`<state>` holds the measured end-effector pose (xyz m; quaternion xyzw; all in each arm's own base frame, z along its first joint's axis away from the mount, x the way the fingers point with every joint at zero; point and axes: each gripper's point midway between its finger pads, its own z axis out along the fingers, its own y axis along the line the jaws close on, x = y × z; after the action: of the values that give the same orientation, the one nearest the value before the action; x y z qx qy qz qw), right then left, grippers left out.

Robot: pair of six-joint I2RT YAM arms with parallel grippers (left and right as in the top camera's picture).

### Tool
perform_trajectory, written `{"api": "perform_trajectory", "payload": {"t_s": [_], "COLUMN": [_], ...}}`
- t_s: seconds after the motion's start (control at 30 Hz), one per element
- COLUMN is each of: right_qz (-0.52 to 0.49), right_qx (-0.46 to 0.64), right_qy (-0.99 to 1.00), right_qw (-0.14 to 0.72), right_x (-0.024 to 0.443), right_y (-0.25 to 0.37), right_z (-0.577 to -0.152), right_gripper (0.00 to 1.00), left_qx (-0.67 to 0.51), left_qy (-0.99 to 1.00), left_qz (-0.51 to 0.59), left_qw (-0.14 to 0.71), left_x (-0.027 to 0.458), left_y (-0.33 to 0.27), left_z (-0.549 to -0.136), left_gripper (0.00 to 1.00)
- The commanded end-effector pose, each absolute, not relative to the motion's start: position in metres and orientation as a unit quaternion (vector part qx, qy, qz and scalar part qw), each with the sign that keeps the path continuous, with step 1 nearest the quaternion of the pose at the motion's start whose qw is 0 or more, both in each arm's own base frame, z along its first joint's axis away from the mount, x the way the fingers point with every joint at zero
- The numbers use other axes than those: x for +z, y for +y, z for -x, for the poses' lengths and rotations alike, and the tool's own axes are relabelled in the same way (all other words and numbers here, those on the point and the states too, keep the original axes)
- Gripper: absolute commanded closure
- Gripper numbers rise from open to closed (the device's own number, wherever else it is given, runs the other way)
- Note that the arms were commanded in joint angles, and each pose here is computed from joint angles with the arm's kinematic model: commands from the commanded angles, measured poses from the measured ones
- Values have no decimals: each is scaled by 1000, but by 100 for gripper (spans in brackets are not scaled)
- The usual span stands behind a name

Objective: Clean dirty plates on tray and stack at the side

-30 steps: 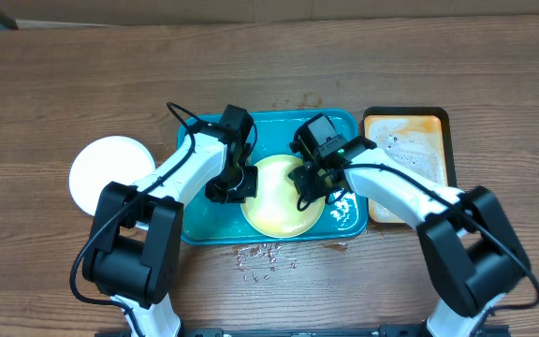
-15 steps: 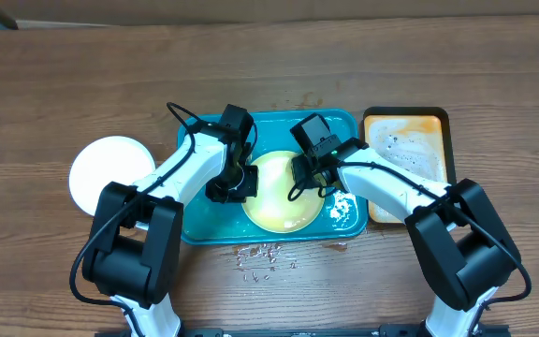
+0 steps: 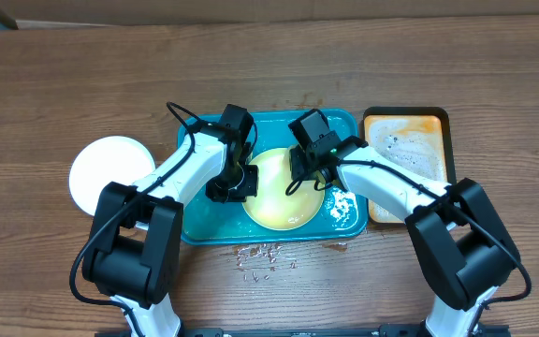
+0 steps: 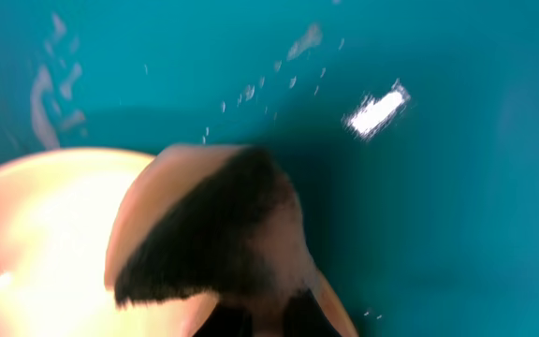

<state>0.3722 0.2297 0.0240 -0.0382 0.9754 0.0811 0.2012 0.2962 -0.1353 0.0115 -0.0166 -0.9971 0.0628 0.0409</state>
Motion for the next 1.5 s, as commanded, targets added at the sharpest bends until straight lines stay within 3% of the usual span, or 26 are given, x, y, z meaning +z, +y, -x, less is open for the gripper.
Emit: {"api": "perform_trajectory", "payload": {"t_s": [0.0, 0.63, 1.13, 1.47], "right_qz": [1, -25, -135, -148], "right_qx": [57, -14, 46, 42], "right_qy": [955, 978, 981, 981], "right_qw": [292, 207, 128, 116], "right_x": [79, 111, 96, 74], "right_y": [215, 140, 30, 21], "right_z": [-405, -348, -349, -339], "right_gripper": [96, 96, 96, 95], "left_qx": [45, 43, -34, -139], "left_qy": [-997, -998, -985, -957], "left_qz": [28, 24, 9, -19], "left_qw": [59, 48, -166, -253], "left_x": [8, 13, 135, 183], "left_y": [-129, -126, -85, -42], "left_z": [-287, -292, -333, -338], "left_gripper": [96, 96, 96, 96]}}
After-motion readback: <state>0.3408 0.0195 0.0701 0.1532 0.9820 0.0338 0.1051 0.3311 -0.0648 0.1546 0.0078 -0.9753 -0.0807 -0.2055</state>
